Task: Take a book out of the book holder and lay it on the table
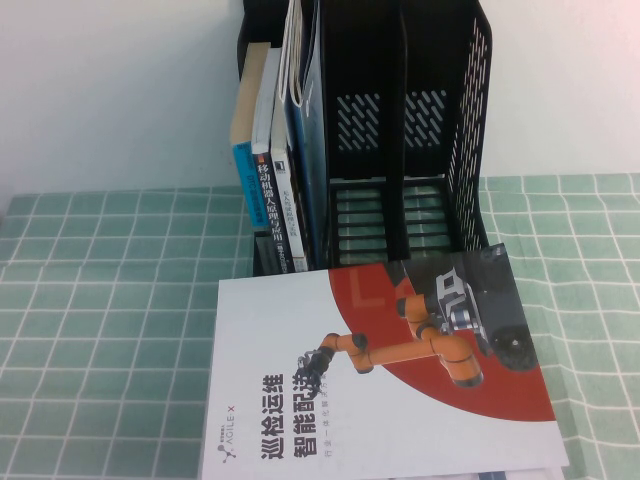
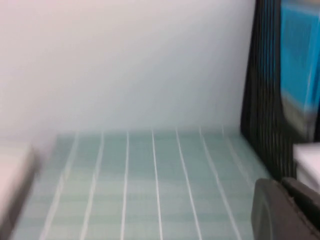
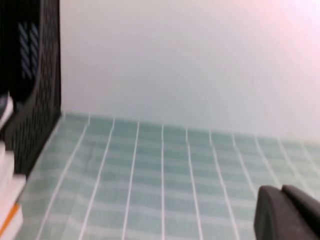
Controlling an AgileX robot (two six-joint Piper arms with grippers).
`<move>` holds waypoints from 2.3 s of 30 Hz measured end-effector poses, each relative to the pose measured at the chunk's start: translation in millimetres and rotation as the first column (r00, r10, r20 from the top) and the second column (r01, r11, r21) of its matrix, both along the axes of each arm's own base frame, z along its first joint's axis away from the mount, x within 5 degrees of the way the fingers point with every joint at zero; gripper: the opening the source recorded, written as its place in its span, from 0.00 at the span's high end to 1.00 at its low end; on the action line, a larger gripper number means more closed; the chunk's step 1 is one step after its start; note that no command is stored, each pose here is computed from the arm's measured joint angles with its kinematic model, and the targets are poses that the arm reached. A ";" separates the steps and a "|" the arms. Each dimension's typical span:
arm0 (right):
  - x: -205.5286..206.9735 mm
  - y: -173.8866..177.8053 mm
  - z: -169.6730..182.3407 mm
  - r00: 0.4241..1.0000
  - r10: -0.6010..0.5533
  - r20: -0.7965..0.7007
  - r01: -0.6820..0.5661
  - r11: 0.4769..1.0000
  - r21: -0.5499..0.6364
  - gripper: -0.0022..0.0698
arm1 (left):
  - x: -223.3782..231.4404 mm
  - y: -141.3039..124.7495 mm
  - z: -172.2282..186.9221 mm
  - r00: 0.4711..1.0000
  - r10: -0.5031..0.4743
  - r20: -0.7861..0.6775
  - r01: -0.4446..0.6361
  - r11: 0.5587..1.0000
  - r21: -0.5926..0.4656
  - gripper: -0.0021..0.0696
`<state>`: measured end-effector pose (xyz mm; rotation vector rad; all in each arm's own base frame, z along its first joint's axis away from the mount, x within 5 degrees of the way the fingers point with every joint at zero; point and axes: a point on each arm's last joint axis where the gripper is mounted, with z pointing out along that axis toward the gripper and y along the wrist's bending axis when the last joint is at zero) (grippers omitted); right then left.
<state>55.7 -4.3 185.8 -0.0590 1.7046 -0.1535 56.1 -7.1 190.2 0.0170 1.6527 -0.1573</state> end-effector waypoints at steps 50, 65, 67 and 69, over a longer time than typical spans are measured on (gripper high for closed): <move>51.8 3.7 137.3 0.948 0.097 0.303 -0.035 0.979 -0.202 0.97 | 103.8 -29.9 188.3 0.991 -0.110 0.072 0.114 0.991 -0.065 0.97; 113.5 41.2 109.2 0.822 0.520 0.232 -0.491 0.853 -0.175 0.97 | 178.7 -152.6 151.7 0.894 -0.444 -0.066 0.436 0.893 -0.110 0.97; 116.3 45.3 106.7 0.813 0.541 0.215 -0.515 0.841 -0.166 0.97 | 188.0 -158.1 147.3 0.897 -0.433 -0.090 0.416 0.896 -0.156 0.97; 119.3 51.1 105.8 0.801 0.566 0.196 -0.543 0.824 -0.164 0.97 | 196.3 -163.9 140.8 0.897 -0.425 -0.120 0.399 0.897 -0.190 0.97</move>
